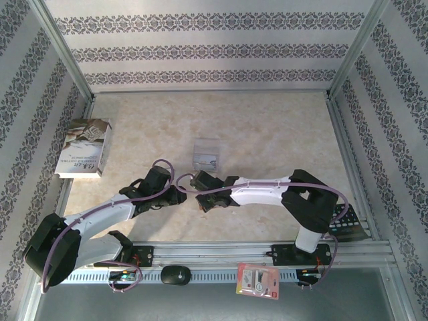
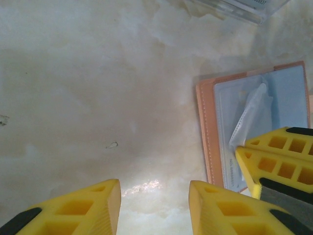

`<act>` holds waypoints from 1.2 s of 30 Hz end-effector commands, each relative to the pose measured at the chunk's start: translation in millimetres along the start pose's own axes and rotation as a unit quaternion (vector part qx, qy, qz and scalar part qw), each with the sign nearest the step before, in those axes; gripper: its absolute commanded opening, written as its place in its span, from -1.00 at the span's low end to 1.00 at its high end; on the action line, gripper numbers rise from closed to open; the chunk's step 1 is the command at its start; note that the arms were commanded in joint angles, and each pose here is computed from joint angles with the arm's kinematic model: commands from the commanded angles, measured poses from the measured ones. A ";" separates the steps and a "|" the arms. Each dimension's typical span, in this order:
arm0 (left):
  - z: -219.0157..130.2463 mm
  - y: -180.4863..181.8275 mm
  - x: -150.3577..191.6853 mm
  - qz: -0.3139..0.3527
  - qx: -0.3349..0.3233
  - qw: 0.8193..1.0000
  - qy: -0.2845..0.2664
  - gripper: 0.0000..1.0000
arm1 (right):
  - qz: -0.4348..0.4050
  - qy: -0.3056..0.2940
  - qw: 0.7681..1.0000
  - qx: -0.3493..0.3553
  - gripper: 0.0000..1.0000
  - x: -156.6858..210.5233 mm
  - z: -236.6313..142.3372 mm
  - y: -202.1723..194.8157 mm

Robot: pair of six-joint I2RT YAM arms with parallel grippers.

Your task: Take the credit cards out of the card holder

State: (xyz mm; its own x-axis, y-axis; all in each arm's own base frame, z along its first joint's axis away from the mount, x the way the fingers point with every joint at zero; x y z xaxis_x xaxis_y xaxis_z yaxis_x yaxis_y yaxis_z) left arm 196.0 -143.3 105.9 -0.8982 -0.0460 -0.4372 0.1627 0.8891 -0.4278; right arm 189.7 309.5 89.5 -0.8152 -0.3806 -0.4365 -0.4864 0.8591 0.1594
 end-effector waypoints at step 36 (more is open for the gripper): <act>59.3 -42.5 -3.7 0.019 0.030 0.999 0.034 -0.54 | 0.149 -0.093 0.968 -0.179 -1.00 -13.6 -22.5 -5.8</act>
State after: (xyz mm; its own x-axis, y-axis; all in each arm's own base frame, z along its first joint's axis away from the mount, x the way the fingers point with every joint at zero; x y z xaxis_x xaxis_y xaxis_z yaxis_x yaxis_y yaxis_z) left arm 217.5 -198.7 81.1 -0.9197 0.0230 -0.3921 0.2078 0.8756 -0.4360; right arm 193.2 296.8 100.2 -0.8913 -0.0755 -0.4472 -0.3338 0.7767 0.5342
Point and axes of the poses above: each hand's point on the last joint's axis, 136 mm out from that joint toward the fingers, its own z axis out along the fingers, its own y axis along the line the jaws close on, x = y × z, the point moved 7 cm from there along -z, back along the fingers, and after that the axes turned 9 degrees about z, right-handed, at the moved point
